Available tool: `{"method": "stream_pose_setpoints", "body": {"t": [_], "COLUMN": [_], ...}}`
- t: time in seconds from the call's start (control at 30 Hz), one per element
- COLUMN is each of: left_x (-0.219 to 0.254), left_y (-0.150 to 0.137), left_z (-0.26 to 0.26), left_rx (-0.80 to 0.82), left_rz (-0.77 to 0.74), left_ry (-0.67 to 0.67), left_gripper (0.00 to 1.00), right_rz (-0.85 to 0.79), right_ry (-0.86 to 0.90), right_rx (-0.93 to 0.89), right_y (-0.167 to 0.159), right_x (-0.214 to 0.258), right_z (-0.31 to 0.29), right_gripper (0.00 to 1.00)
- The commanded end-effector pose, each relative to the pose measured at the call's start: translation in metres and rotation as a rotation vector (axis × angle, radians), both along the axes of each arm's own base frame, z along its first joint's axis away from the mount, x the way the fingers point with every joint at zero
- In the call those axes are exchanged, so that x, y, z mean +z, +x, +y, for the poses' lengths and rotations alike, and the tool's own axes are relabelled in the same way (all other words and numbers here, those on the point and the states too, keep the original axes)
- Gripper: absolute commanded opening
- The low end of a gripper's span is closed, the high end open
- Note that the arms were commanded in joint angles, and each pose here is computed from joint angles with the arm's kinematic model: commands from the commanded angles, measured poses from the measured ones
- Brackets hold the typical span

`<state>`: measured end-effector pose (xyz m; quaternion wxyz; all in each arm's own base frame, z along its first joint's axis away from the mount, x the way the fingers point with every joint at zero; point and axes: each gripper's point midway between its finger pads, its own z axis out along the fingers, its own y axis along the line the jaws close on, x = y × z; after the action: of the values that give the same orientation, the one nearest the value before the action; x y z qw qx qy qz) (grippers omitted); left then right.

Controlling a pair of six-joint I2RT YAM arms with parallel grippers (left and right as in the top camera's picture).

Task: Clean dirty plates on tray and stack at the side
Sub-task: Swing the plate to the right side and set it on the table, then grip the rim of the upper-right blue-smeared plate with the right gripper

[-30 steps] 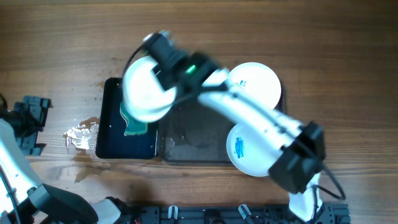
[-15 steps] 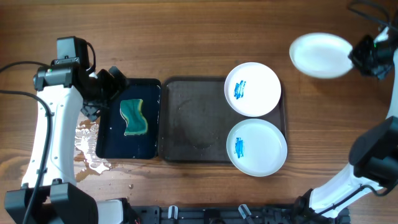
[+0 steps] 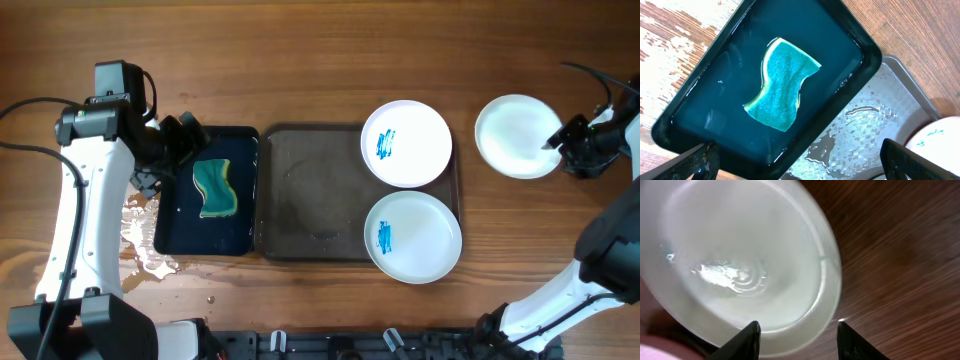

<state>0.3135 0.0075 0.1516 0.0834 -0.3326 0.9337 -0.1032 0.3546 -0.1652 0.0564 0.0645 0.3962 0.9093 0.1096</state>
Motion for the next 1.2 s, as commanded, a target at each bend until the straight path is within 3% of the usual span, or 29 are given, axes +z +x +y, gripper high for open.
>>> {"method": "stream_pose_setpoints", "body": {"t": [0.0,0.07,0.1,0.13,0.27,0.43,0.53,0.7,0.77,0.83,0.9,0.93,1.0,1.07,1.1,1.17], "left_x": [-0.001,-0.001,-0.001,-0.001,-0.001,-0.002,-0.003,-0.003,-0.003,-0.003,-0.003,-0.003,-0.003,-0.003,-0.004,-0.006], "left_y": [0.001,0.001,0.001,0.001,-0.002,-0.006,-0.008,-0.008,-0.009,-0.011,-0.012,-0.012,-0.012,-0.013,-0.015,-0.022], "left_z": [-0.001,-0.001,0.000,0.000,0.000,-0.001,-0.001,-0.001,-0.001,-0.001,-0.002,-0.002,-0.002,-0.002,-0.002,0.006], "left_rx": [-0.023,-0.023,-0.027,-0.049,-0.074,-0.099,-0.099,-0.099,-0.099,-0.099,-0.099,-0.099,-0.099,-0.104,-0.123,-0.143], "left_rz": [0.001,0.002,0.002,-0.001,0.007,0.022,0.030,0.030,0.033,0.042,0.045,0.045,0.045,0.049,0.054,0.087], "left_ry": [0.007,0.008,0.012,0.016,0.020,0.023,0.022,0.022,0.021,0.020,0.019,0.019,0.019,0.019,0.022,0.073], "left_gripper": [1.00,1.00,1.00,1.00,1.00,1.00,1.00,1.00,1.00,1.00,1.00,1.00,0.98,0.94,0.79,0.25], "right_rz": [-0.254,-0.334,-0.342,-0.319,-0.206,-0.127,-0.152,-0.056,-0.031,-0.029,-0.026,-0.024,-0.017,-0.005,0.011,0.027], "right_ry": [0.008,-0.048,-0.018,0.001,0.063,0.039,-0.031,0.005,0.015,0.017,0.019,0.026,0.044,0.050,0.055,0.085], "right_rx": [0.201,0.359,0.429,0.483,0.659,0.638,0.618,0.619,0.618,0.611,0.594,0.596,0.611,0.661,0.698,0.793], "right_y": [0.036,0.039,0.038,0.034,0.026,0.039,0.053,0.043,0.040,0.040,0.040,0.039,0.036,0.031,0.025,0.012], "right_x": [0.079,0.114,0.120,0.115,0.053,0.000,-0.005,-0.041,-0.049,-0.051,-0.051,-0.050,-0.050,-0.050,-0.050,-0.049], "right_z": [0.050,0.093,0.122,0.141,0.213,0.205,0.190,0.190,0.190,0.190,0.190,0.192,0.198,0.211,0.224,0.263], "right_gripper": [0.49,0.47,0.75,0.80,0.75,0.74,0.75,0.55,0.54,0.45,0.14,0.04,0.04,0.04,0.04,0.04]}}
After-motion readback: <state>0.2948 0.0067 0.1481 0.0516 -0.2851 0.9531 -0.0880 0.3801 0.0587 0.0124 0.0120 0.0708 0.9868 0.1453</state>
